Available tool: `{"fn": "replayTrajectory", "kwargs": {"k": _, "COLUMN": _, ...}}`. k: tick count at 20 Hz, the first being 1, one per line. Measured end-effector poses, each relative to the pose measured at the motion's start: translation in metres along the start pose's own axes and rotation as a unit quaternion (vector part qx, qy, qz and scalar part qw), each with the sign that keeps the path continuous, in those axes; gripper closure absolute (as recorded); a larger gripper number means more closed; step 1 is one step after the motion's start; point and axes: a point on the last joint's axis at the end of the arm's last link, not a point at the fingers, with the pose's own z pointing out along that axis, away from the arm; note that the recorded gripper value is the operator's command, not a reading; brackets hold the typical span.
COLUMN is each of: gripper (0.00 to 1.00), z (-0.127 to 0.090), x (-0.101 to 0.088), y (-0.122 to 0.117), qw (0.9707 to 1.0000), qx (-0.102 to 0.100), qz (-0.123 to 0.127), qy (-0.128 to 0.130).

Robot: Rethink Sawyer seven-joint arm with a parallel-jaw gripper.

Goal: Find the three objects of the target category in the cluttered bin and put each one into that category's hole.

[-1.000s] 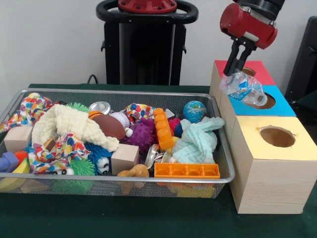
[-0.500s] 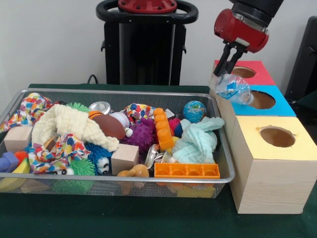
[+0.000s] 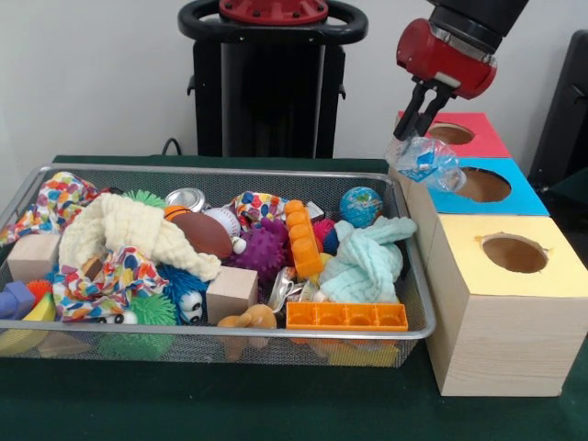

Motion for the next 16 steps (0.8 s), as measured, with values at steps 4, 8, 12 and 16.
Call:
{"fn": "replayTrajectory", "kwargs": {"k": 4, "gripper": 1.00, "z": -0.0003, "x": -0.0005, "y": 0.0002, "qw": 1.0000, "qx": -0.001, "qz": 0.002, "qy": 0.000}}
{"fn": "replayTrajectory", "kwargs": {"k": 8, "gripper": 1.00, "z": -0.0007, "x": -0.0014, "y": 0.0006, "qw": 1.0000, "qx": -0.003, "qz": 0.005, "qy": 0.000}}
{"fn": "replayTrajectory", "kwargs": {"k": 12, "gripper": 1.00, "z": -0.0015, "x": -0.0033, "y": 0.0031, "qw": 0.9999, "qx": -0.008, "qz": 0.009, "qy": -0.001}}
{"fn": "replayTrajectory", "kwargs": {"k": 16, "gripper": 1.00, "z": -0.0026, "x": -0.0079, "y": 0.0093, "qw": 0.9996, "qx": -0.020, "qz": 0.019, "qy": -0.003}}
